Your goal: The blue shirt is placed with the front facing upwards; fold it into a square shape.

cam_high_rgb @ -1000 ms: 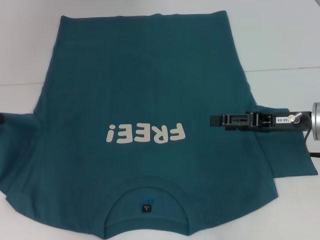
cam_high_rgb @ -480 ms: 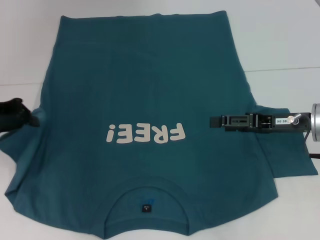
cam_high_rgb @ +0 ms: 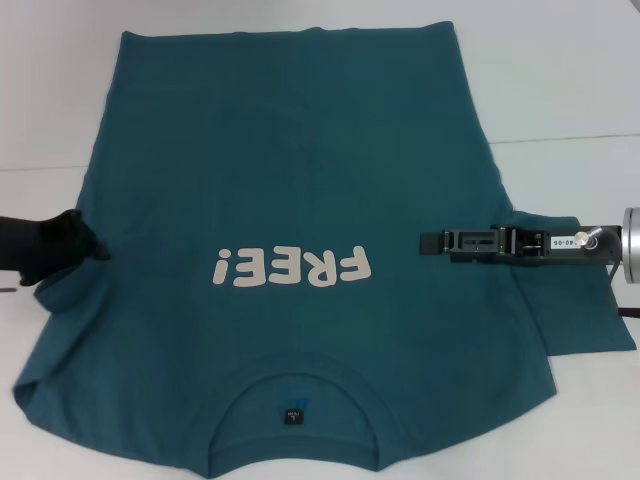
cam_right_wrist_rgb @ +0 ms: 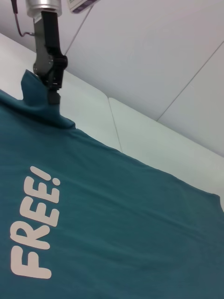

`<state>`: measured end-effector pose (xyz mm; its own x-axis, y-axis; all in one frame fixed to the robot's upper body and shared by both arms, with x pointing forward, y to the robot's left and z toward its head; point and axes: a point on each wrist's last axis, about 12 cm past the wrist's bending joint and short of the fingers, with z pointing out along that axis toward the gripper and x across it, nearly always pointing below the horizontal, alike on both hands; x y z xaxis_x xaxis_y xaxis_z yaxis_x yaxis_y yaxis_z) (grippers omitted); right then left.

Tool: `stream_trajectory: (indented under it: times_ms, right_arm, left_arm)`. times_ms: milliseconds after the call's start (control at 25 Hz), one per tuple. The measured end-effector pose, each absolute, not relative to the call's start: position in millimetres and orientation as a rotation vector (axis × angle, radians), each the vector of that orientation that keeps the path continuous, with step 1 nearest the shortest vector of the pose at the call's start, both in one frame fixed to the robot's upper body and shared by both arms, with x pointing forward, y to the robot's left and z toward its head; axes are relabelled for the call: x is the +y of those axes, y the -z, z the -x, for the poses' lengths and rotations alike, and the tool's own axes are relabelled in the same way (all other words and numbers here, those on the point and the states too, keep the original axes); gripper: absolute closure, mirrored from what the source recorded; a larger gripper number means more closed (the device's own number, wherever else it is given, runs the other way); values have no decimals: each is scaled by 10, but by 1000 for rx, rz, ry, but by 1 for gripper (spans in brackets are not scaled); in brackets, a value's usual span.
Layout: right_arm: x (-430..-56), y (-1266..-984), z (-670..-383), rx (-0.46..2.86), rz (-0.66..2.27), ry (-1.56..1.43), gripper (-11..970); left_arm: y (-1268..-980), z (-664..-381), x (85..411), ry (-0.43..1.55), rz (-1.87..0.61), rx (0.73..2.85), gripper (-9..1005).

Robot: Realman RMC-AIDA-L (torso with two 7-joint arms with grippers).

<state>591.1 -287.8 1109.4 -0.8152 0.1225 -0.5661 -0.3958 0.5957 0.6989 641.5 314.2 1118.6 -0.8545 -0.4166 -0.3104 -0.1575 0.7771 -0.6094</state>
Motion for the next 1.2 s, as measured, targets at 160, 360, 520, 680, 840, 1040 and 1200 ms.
stream_trajectory:
  times_ms: [160, 360, 520, 680, 840, 1040, 1200]
  right_arm:
    - [-2879, -11096, -5912, 2248, 216, -1177, 45]
    - [-2888, -11087, -5903, 2250, 212, -1177, 45]
    - [-2901, -11077, -5898, 2254, 206, -1180, 45]
    - [-2905, -11075, -5904, 2254, 201, -1174, 45]
    - [-2898, -11081, -5919, 2251, 201, -1169, 45]
    - [-2890, -11077, -5927, 2252, 198, -1165, 45]
    - [-2901, -11068, -5929, 2256, 191, -1163, 45]
  left_arm:
    - [-11184, -6447, 3044, 874, 431, 2489, 954]
    - [-11189, -6474, 2959, 884, 364, 2488, 911]
    - [-11162, -6462, 2989, 877, 395, 2481, 829]
    - [-11160, -6451, 2977, 892, 391, 2486, 726]
    - [-11214, -6449, 2903, 978, 356, 2466, 559]
    - [-11255, -6433, 2813, 1065, 298, 2437, 322]
    - [-11227, -6391, 2891, 1058, 309, 2436, 258]
